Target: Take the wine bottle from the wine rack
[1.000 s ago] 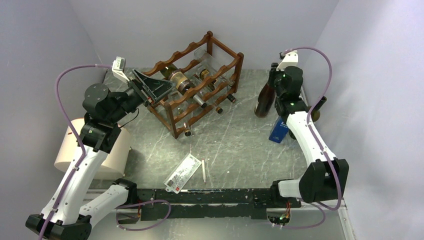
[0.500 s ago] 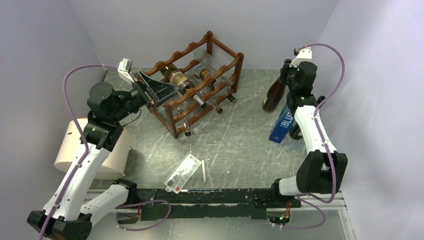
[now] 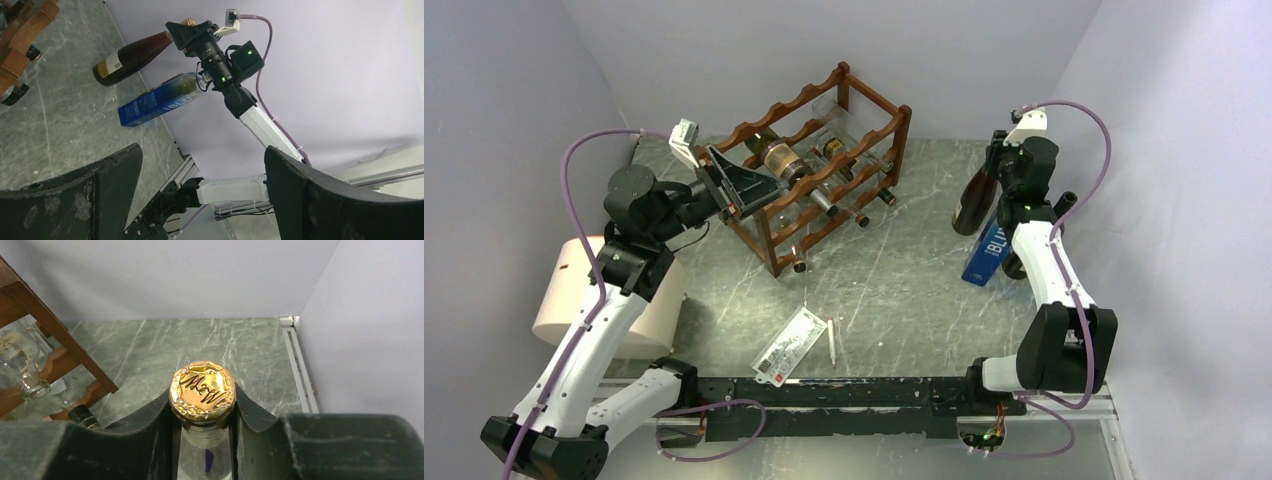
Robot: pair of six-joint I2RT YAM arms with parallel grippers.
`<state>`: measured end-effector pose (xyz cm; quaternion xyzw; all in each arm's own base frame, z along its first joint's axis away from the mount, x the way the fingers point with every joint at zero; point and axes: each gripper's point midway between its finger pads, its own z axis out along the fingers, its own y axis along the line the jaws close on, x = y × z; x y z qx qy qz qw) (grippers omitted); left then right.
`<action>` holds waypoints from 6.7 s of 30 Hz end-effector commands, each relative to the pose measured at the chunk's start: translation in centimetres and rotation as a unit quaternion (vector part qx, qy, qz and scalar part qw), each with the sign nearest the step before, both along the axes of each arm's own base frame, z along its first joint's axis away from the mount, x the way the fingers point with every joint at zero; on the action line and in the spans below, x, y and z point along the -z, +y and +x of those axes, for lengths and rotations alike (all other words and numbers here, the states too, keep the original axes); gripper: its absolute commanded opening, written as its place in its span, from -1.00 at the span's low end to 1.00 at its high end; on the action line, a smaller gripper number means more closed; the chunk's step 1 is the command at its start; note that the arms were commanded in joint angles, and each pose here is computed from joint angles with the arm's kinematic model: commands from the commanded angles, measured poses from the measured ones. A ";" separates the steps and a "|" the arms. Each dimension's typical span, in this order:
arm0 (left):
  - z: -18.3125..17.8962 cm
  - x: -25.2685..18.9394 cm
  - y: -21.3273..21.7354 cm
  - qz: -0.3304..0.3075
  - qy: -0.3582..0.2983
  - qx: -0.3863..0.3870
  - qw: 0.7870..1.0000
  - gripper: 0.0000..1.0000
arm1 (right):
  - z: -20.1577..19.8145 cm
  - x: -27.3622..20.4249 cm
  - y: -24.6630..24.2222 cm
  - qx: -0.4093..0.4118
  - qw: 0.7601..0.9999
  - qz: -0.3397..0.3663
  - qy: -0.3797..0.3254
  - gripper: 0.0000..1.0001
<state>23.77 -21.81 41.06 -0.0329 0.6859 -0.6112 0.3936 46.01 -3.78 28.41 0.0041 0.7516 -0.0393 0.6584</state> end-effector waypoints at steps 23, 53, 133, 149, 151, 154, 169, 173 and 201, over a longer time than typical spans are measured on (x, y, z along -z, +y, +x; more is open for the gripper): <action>-1.2 0.5 -0.1 -0.004 -0.012 0.024 1.000 0.89 | -3.4 -13.7 0.9 -0.017 0.984 0.010 -0.179 0.29; -0.7 3.5 3.1 0.102 -0.001 -0.081 0.991 0.89 | -14.8 0.8 32.4 -0.441 0.891 0.050 0.094 0.63; -0.6 5.8 3.8 0.127 0.023 -0.099 0.987 0.89 | -7.9 9.2 35.9 -0.390 0.868 0.263 0.161 -1.00; -0.2 6.4 4.0 0.137 0.030 -0.106 0.984 0.89 | -8.1 5.5 35.9 -0.393 0.853 0.311 0.146 -1.00; -0.1 6.7 4.1 0.140 0.033 -0.109 0.983 0.89 | -8.0 5.3 35.9 -0.393 0.852 0.311 0.147 -1.00; -0.1 6.8 4.1 0.142 0.034 -0.109 0.983 0.89 | -8.0 5.0 35.9 -0.394 0.852 0.313 0.145 -1.00; 2.9 4.1 7.6 0.262 -0.029 -0.192 0.945 0.89 | -8.9 6.7 35.8 -0.396 0.851 0.305 0.164 -1.00; 4.6 3.4 7.0 0.304 -0.047 -0.168 0.937 0.89 | -9.0 7.3 35.5 -0.392 0.855 0.295 0.166 -1.00; 12.7 13.4 -2.1 0.419 -0.032 -0.025 0.907 0.61 | -10.1 11.4 35.0 -0.389 0.857 0.264 0.212 -1.00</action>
